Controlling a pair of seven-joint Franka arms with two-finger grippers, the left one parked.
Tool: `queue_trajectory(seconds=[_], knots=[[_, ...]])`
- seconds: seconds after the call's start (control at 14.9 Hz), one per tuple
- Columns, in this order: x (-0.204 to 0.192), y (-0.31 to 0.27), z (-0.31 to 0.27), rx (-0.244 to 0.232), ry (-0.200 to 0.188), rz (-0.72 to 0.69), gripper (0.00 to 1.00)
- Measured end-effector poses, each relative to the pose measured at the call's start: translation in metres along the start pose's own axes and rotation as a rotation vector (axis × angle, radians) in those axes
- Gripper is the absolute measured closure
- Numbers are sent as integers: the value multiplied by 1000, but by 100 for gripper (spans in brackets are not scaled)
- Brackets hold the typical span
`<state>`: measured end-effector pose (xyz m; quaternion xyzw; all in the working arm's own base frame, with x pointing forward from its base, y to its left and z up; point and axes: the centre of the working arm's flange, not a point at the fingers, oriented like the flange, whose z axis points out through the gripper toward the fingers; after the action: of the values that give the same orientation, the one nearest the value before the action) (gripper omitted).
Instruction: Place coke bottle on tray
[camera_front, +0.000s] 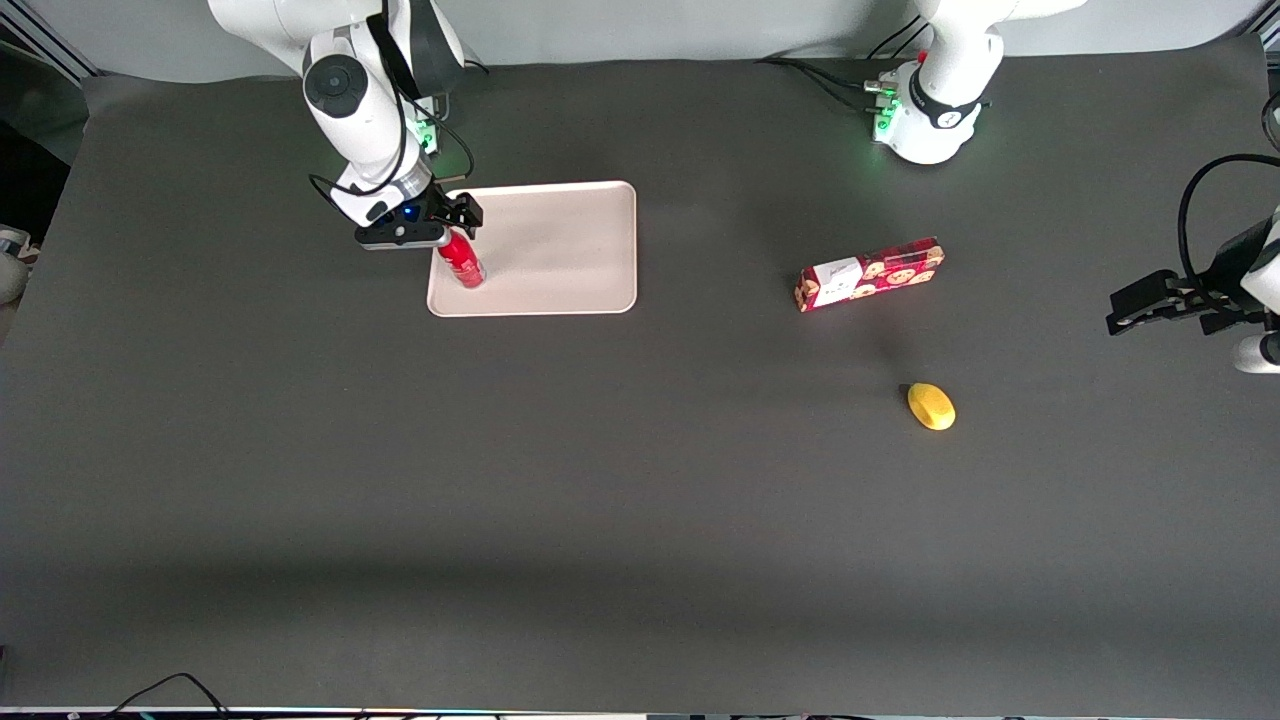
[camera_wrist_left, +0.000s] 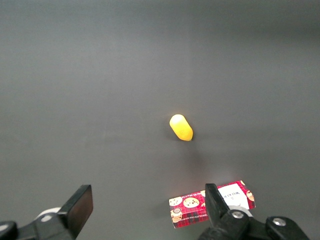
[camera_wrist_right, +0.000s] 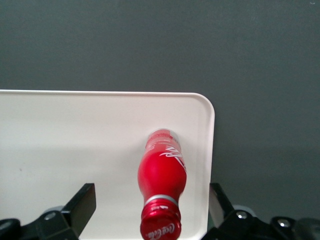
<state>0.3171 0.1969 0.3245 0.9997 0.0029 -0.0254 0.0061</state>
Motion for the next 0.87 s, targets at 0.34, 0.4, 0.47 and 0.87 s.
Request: queue_trajectory(seconds=[0.34,0.4,0.47,0.87], knots=[[33,5,-53,3,-8,23,0],[44,13,-73,4,-8,35,0],[55,22,-94,8,-8,46,0],[151,80,-213,79,-26,97,0]])
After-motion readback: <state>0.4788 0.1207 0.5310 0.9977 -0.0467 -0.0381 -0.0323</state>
